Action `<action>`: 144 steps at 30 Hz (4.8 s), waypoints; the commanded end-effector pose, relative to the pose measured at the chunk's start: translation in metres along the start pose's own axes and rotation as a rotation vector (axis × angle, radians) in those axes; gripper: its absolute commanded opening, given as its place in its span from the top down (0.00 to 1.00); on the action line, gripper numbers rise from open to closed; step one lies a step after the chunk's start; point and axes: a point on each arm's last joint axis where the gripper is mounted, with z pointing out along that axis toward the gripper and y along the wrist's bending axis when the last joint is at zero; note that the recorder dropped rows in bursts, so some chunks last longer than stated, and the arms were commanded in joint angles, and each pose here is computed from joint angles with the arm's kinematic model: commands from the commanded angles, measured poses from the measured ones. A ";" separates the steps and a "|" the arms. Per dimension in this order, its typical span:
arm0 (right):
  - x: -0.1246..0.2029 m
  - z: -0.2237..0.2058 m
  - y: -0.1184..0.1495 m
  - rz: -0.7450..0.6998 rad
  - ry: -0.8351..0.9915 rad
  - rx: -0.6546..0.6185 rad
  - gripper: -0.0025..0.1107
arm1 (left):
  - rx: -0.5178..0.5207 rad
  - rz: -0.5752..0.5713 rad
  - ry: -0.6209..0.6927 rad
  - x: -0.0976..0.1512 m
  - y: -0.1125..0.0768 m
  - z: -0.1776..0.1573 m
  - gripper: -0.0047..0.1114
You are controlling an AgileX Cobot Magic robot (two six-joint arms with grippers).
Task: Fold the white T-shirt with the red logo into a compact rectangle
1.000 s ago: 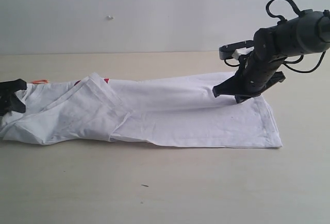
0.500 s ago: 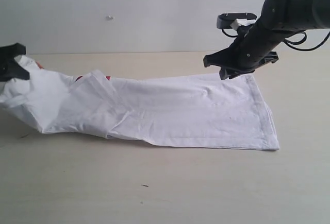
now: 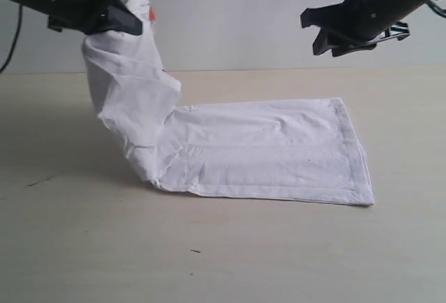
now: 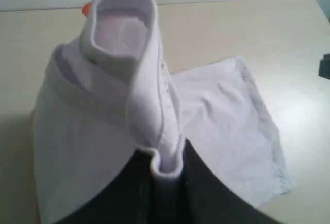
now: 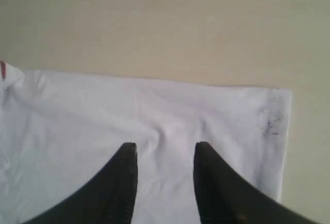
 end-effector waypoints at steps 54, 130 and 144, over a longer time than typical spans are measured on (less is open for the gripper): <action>0.099 0.111 -0.040 0.144 0.409 -0.161 0.58 | -0.265 0.189 0.047 0.021 -0.014 0.039 0.50; 0.029 0.000 -0.066 -0.289 0.071 0.800 0.98 | -0.256 0.176 0.028 0.019 -0.015 0.039 0.50; 0.042 0.039 -0.050 -0.297 0.119 0.483 0.85 | -0.251 0.190 0.052 0.021 -0.015 0.039 0.50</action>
